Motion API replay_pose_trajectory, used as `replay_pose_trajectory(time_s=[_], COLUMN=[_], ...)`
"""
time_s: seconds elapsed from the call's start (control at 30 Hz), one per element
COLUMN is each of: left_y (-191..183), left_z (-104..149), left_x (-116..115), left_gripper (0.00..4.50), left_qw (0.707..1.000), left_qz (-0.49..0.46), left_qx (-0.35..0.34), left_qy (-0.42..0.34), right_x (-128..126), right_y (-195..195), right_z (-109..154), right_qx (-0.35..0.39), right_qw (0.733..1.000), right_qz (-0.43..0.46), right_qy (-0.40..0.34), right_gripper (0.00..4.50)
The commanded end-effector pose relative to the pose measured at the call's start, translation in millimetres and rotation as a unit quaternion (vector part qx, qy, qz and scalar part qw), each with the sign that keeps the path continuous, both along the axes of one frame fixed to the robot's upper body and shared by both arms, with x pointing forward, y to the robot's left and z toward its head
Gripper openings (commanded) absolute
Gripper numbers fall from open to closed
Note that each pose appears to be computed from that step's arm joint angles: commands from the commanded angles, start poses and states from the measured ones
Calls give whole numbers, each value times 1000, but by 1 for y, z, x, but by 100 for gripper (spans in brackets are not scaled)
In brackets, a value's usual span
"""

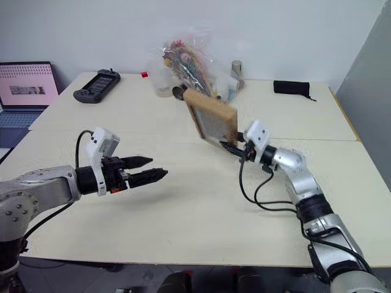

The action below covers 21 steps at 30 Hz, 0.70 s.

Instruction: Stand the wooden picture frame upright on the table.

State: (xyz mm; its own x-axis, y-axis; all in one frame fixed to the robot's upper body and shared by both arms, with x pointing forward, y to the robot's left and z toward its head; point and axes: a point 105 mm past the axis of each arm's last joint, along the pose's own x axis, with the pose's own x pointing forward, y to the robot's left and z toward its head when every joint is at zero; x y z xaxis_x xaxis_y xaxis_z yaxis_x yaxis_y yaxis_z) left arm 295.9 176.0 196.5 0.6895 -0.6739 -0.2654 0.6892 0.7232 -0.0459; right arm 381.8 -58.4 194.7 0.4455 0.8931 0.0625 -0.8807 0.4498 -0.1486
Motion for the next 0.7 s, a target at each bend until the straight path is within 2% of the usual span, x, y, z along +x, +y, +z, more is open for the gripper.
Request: replay_pose_trajectory(time_s=[0.03,0.23,0.4,0.63,0.7], left_y=[-2,13,10,13,14], left_z=[7,5,-6,-10,-10], left_x=[1,12,8,5,6], left_gripper=[450,450,450,450,450], left_qw=[997,991,992,992,992], left_qz=[3,58,60,64,65], left_qx=[25,46,40,47,48], left_qy=[-67,-116,-100,-95,-96], right_x=[2,3,6,9,8], right_y=[16,30,33,36,35], right_z=[21,-10,-43,-50,-54], right_qx=[68,53,30,54,43], right_qw=[994,985,980,971,972], right_qz=[44,75,66,65,64], right_qy=[74,145,187,225,220], right_gripper=[130,130,130,130,201])
